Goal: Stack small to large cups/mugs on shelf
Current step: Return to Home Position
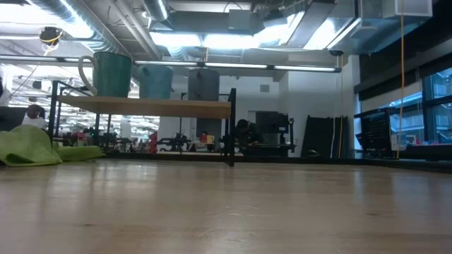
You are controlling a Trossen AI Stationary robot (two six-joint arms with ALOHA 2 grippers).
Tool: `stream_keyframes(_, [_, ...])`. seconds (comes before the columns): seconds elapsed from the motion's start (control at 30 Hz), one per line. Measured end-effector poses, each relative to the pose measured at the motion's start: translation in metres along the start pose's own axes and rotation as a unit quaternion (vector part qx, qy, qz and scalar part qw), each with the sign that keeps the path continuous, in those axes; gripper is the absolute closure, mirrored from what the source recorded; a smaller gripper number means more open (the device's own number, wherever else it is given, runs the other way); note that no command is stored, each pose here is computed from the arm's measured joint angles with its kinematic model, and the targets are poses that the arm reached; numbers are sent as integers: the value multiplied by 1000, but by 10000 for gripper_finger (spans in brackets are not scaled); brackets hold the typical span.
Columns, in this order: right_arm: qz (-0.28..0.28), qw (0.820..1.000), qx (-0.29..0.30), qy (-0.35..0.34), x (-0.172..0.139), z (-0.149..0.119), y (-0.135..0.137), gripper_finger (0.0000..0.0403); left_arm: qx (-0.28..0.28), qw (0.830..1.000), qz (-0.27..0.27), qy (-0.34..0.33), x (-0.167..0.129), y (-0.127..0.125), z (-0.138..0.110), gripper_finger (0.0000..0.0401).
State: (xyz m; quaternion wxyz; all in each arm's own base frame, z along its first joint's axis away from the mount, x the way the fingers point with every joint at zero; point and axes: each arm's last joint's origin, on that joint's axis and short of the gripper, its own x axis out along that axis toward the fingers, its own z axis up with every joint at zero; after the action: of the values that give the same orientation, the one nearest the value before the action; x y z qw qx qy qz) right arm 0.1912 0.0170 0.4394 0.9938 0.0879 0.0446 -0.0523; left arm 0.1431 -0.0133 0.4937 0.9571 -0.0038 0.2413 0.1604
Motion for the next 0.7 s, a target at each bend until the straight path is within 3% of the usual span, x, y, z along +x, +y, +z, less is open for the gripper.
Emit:
stream_keyframes(0.17, [85, 992, -2, -94, -11, -35, -5, 131, -46, 996, -55, -52, 21, -19, -58, 299])
stream_keyframes(0.33, [122, 985, 19, -116, -17, -74, -9, 131, -92, 984, -115, -103, 36, -30, -104, 299])
stream_keyframes(0.43, [136, 986, 26, -94, -18, -97, -10, 131, -99, 979, -143, -108, 44, -36, -129, 299])
stream_keyframes(0.6, [107, 990, 70, -59, -12, -140, -16, 131, -169, 968, -156, -98, 72, -52, -184, 299])
stream_keyframes(0.7, [59, 993, 104, -15, -7, -173, -25, 131, -208, 955, -179, -116, 88, -61, -213, 299])
